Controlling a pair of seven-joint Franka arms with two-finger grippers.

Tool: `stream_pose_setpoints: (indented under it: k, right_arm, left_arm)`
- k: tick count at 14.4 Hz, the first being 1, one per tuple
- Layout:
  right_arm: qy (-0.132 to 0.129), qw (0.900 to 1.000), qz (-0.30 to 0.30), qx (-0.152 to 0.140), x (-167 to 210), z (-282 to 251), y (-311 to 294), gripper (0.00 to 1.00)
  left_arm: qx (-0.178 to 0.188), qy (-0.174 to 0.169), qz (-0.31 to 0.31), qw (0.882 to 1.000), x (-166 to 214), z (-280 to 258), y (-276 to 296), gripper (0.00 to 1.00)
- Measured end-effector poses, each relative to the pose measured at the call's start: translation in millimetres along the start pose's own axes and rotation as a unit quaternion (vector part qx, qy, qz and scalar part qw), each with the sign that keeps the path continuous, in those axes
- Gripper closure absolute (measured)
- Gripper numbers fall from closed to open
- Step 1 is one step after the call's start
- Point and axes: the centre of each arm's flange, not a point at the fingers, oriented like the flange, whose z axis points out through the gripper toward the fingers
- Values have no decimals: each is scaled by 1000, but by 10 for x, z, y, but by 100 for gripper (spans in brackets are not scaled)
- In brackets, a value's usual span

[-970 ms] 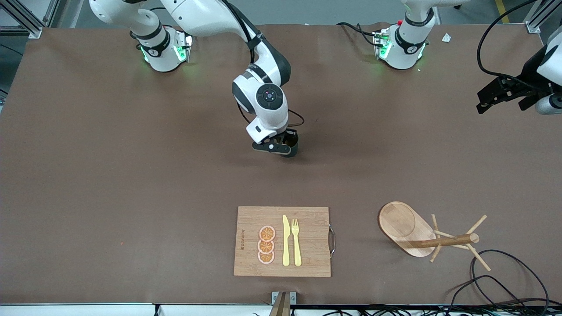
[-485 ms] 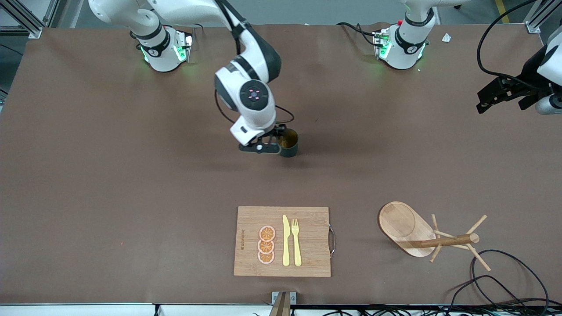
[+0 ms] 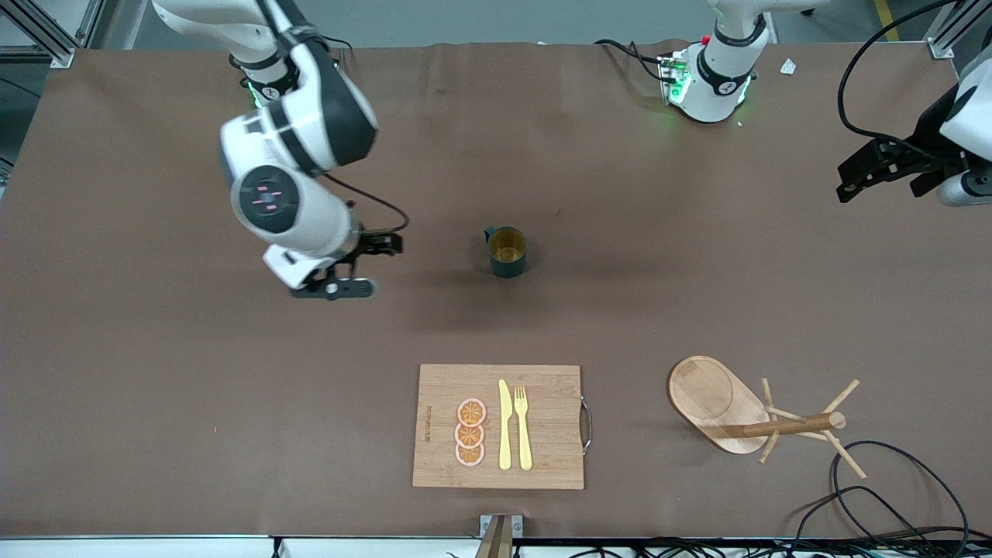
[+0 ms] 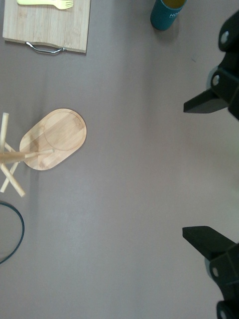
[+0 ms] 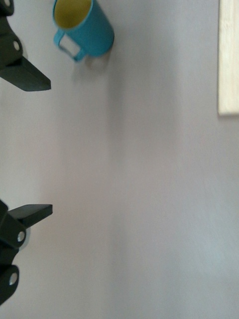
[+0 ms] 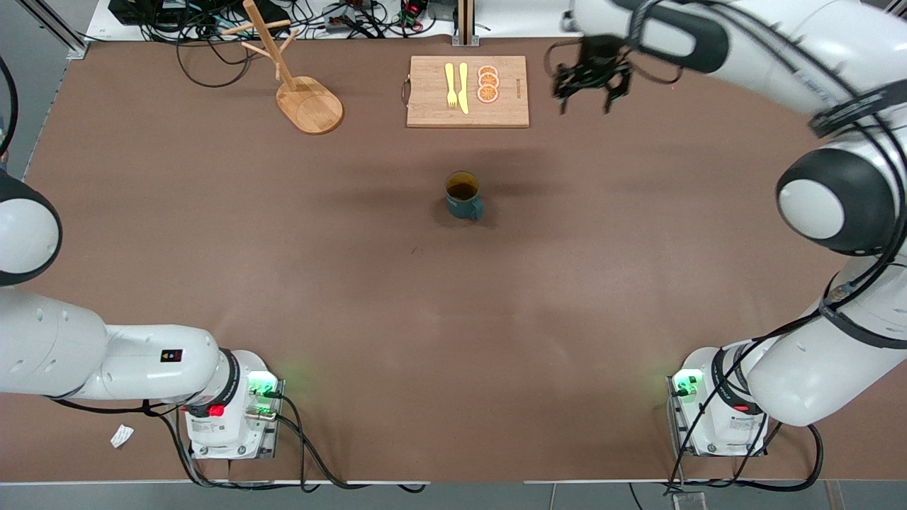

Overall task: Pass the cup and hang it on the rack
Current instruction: 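Withdraw the right gripper while the left gripper reaches toward the mug, then lower the left gripper onto the mug handle and close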

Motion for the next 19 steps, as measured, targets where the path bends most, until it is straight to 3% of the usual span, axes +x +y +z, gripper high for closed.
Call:
stream_pose_setpoints:
  k: [3, 6, 10, 14, 19]
  right_arm:
    - [2, 1000, -27, -11, 74, -286, 767, 0]
    - [-1, 999, -32, -10, 54, -515, 1482, 0]
    - [3, 1000, -19, -15, -9, -660, 2372, 0]
    - [12, 1000, 5, -11, -117, -785, 2806, 0]
    - [26, 1000, 6, -9, -243, -948, 3143, 0]
  left_arm:
    - [-4, 5, 21, 1000, 69, 187, 368, 0]
    - [-9, -3, -3, 1000, 58, 470, 954, 0]
    - [28, -5, -56, 998, -46, 963, 1852, 0]
    - [65, -4, -96, 993, -407, 1439, 2819, 0]
    - [97, 34, -126, 987, -845, 1819, 3754, 0]
